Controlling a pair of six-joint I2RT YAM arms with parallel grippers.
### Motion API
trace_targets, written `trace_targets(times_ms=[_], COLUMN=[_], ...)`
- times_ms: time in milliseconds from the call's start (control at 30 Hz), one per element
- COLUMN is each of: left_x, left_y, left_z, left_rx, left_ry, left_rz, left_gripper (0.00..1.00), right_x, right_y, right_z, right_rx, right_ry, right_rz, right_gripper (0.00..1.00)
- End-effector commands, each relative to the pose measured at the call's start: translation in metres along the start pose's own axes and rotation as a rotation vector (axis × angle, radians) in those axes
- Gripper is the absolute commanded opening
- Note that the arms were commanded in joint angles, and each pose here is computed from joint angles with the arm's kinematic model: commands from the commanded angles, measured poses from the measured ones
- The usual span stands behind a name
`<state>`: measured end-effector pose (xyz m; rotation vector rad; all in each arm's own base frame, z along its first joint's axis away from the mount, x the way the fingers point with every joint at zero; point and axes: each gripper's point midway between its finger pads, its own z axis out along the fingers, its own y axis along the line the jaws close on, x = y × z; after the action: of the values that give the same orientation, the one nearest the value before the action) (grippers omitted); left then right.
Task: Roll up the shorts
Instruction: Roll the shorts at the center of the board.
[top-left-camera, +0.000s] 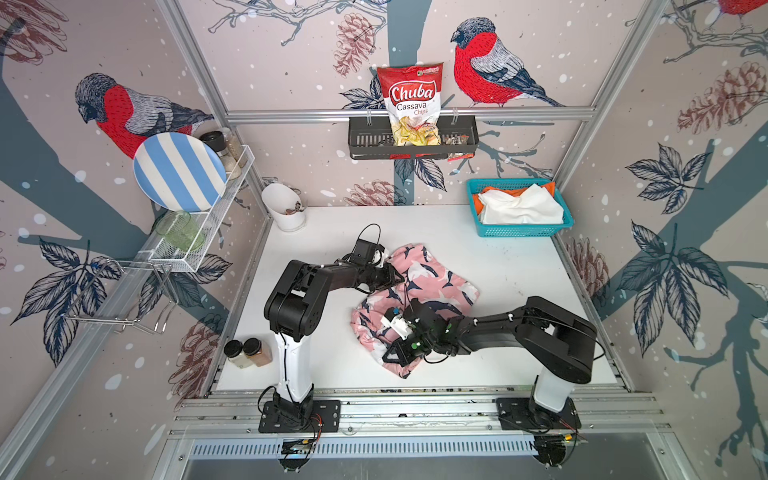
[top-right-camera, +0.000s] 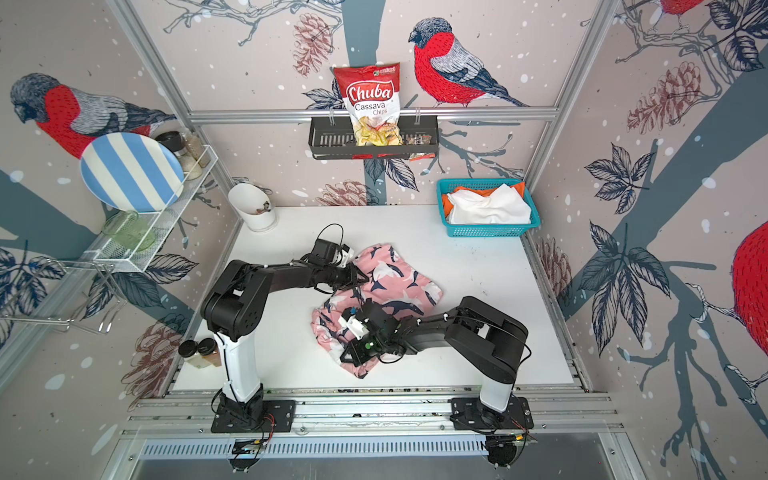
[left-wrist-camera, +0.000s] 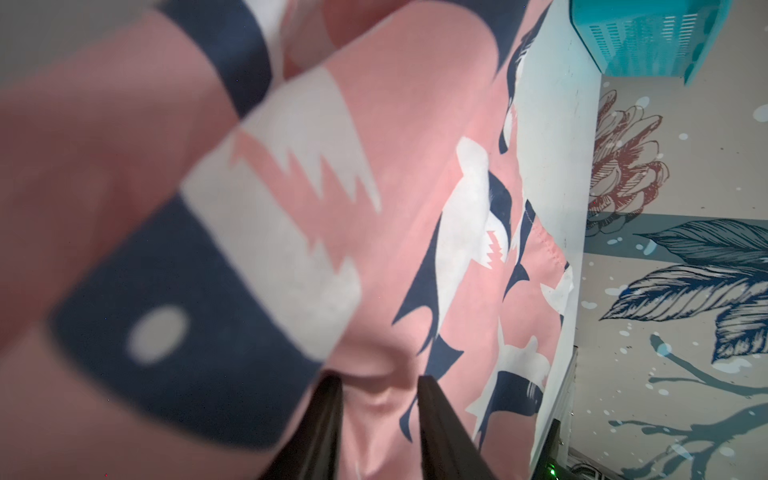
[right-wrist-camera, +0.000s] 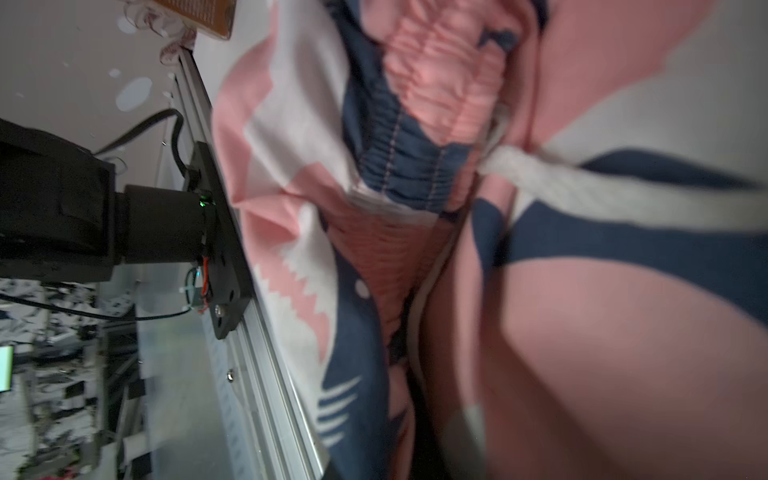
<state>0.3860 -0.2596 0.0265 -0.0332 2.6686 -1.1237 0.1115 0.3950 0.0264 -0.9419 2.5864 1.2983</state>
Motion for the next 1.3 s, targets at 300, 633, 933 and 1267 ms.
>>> trace_targets(times_ms=[300, 633, 933, 1267], left_x=[-0.021, 0.098, 0.144, 0.161], left_y=[0.0, -0.023, 0.029, 0.091], left_z=[-0.111, -0.126, -0.114, -0.085], left_rx=[-0.353, -0.227, -0.374, -0.491], left_ry=[-0.223, -0.106, -0.115, -0.078], left_rz=[0.049, -0.014, -0.09, -0.164], left_gripper=[0.49, 0.4, 0.35, 0.28], right_x=[0.012, 0.001, -0.009, -0.026], right_y=[-0.035, -0.033, -0.034, -0.038], right_z=[-0.003, 0.002, 0.003, -0.03], right_rx=[-0.111, -0.125, -0.091, 0.099], right_ry=[0.027, 0.039, 0.045, -0.057], right_rz=[0.369, 0.377, 0.357, 0.238], right_gripper=[0.0, 0.0, 0.06, 0.33])
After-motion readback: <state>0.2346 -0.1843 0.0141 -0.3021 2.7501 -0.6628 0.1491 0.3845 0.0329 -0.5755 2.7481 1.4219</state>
